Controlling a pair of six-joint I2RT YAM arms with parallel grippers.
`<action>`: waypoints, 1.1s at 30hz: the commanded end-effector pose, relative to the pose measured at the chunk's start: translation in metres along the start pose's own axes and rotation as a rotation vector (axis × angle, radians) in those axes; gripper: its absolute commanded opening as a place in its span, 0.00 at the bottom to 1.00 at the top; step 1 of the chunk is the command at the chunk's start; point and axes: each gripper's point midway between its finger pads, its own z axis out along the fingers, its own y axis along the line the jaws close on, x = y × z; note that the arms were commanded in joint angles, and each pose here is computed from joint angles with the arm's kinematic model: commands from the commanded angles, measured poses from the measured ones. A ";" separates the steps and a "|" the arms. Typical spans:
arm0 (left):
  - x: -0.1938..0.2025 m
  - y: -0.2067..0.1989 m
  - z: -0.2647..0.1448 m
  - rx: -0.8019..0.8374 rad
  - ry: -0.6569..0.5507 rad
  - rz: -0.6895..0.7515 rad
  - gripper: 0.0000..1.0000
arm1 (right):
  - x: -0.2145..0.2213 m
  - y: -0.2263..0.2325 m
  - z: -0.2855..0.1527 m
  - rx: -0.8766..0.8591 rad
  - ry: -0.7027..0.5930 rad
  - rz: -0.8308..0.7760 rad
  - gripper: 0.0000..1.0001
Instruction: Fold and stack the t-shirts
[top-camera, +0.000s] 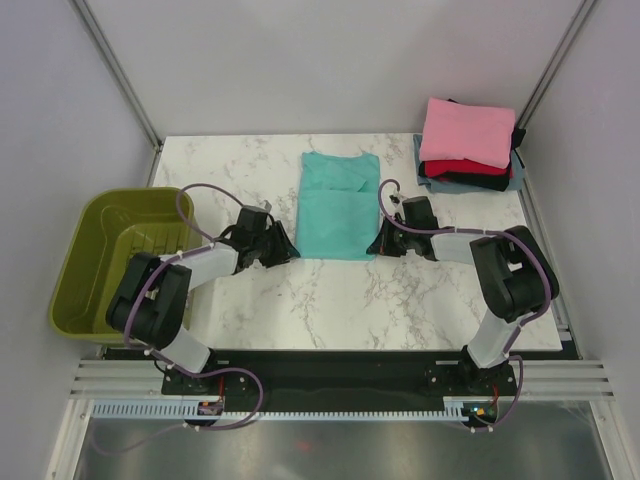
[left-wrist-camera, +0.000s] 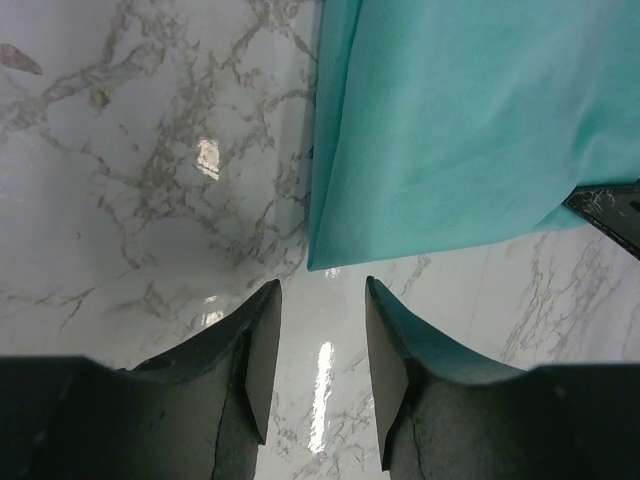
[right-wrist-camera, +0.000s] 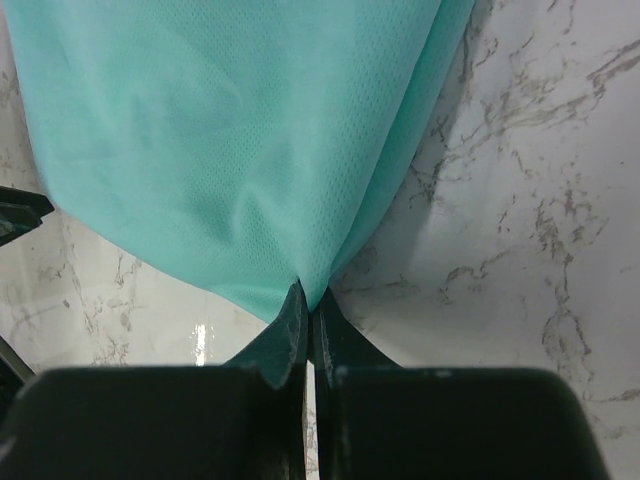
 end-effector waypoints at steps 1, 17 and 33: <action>-0.006 -0.020 0.009 0.068 -0.030 -0.026 0.46 | 0.025 -0.018 0.005 0.048 0.075 -0.006 0.01; -0.002 0.002 0.023 -0.045 -0.069 -0.050 0.46 | 0.025 -0.018 0.006 0.034 0.082 -0.008 0.01; 0.001 -0.008 0.029 -0.035 -0.062 0.013 0.02 | 0.025 -0.017 0.005 0.024 0.093 0.006 0.00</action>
